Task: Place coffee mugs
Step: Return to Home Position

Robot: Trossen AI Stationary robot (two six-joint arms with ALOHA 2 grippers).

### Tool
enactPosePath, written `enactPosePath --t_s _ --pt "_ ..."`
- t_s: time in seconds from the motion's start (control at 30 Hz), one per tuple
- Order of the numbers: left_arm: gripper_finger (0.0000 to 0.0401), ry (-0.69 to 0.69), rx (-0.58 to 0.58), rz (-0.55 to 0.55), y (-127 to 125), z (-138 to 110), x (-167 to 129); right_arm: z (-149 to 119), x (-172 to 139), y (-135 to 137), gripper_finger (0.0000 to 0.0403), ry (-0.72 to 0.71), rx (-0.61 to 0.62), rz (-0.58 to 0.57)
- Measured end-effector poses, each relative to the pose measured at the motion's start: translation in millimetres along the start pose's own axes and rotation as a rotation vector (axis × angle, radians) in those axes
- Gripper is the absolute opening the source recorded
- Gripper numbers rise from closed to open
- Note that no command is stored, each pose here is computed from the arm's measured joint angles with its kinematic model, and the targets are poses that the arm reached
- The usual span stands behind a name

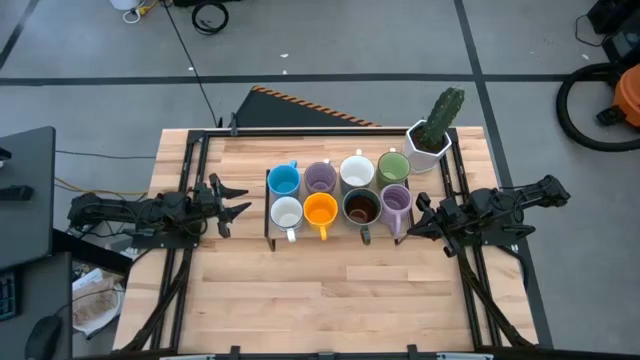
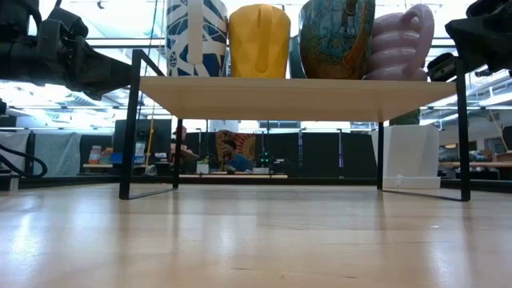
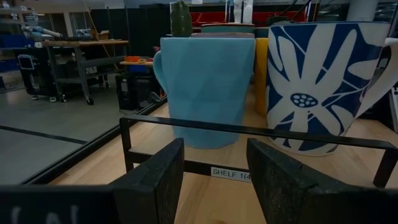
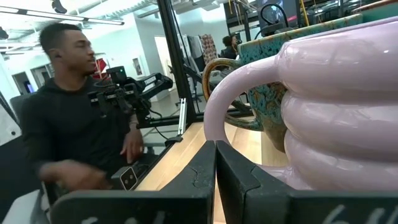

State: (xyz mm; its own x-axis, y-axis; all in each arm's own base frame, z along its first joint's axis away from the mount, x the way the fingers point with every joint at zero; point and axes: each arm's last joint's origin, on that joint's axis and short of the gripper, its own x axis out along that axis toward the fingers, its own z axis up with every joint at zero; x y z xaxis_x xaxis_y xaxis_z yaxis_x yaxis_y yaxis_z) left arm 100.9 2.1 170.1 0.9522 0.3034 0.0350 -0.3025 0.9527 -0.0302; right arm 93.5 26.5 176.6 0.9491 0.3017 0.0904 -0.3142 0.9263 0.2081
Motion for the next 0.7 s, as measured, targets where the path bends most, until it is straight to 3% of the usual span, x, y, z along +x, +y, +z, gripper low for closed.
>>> enactPosePath --t_s 0.7 --pt "0.0181 0.0 0.0 0.0 0.0 -0.1 0.0 0.0 0.0 0.0 0.0018 0.0 0.0 0.0"
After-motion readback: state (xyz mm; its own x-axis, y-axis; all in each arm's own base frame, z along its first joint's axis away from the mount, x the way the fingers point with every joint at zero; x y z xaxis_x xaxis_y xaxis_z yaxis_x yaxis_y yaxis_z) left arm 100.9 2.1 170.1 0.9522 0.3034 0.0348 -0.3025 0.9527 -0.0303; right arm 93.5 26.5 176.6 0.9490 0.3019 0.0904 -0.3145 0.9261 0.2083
